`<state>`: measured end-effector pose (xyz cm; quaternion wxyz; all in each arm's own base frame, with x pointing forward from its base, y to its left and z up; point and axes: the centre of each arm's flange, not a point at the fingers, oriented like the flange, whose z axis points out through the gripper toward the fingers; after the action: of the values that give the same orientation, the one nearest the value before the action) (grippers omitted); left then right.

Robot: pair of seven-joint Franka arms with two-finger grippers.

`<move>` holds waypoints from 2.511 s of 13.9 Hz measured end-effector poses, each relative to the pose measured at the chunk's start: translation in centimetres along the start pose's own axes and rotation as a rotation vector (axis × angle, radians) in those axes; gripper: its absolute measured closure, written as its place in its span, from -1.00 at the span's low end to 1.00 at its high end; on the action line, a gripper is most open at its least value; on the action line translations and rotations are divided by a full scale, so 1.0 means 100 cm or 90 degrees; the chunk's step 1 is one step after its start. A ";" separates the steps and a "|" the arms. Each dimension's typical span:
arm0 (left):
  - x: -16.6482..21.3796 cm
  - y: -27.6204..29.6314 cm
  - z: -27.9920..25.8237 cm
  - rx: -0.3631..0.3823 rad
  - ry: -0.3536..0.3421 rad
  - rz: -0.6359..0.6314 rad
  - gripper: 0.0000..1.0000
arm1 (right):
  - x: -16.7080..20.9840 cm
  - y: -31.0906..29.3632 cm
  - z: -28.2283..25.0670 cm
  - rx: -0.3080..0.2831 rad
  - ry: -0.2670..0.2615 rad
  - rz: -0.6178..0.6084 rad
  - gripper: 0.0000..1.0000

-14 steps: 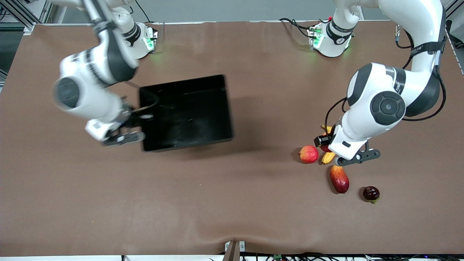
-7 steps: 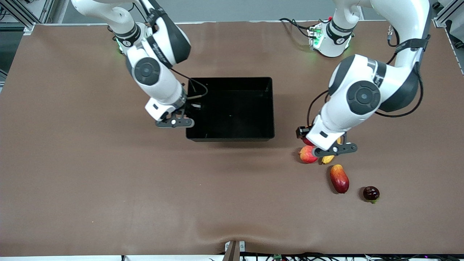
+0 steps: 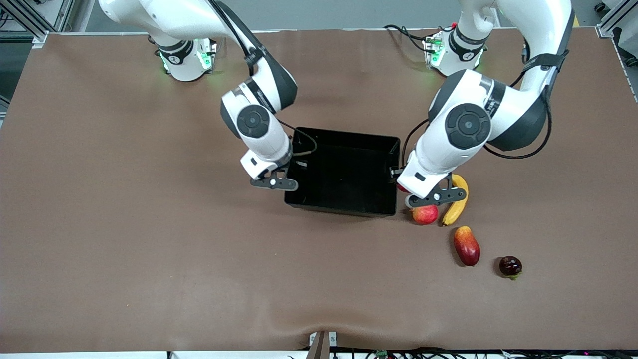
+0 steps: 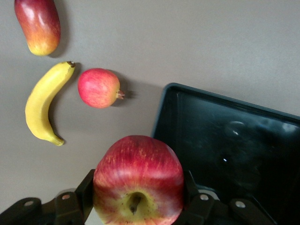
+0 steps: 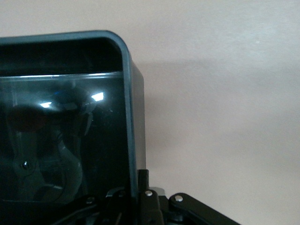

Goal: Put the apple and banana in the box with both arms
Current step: 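Drag the box with the right gripper while the left gripper lifts the apple, then open the left gripper over the box while the right gripper withdraws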

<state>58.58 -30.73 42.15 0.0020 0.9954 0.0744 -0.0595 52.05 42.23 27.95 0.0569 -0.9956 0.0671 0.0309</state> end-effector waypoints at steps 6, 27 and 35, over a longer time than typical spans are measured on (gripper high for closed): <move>-0.011 0.024 0.064 0.021 -0.034 -0.060 -0.49 | 0.000 -0.005 0.026 -0.004 0.003 0.010 0.55; -0.030 0.073 0.187 0.021 -0.041 -0.098 -0.89 | 0.136 0.293 -0.194 -0.028 -0.004 -0.072 -1.00; 0.033 -0.066 0.028 0.011 0.007 -0.093 -1.00 | 0.093 0.378 -0.293 -0.020 -0.042 -0.038 -1.00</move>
<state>60.48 -23.71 38.97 -0.0114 0.9877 0.1464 -0.0548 57.67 0.37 52.22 0.0443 -0.9964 0.0349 0.0630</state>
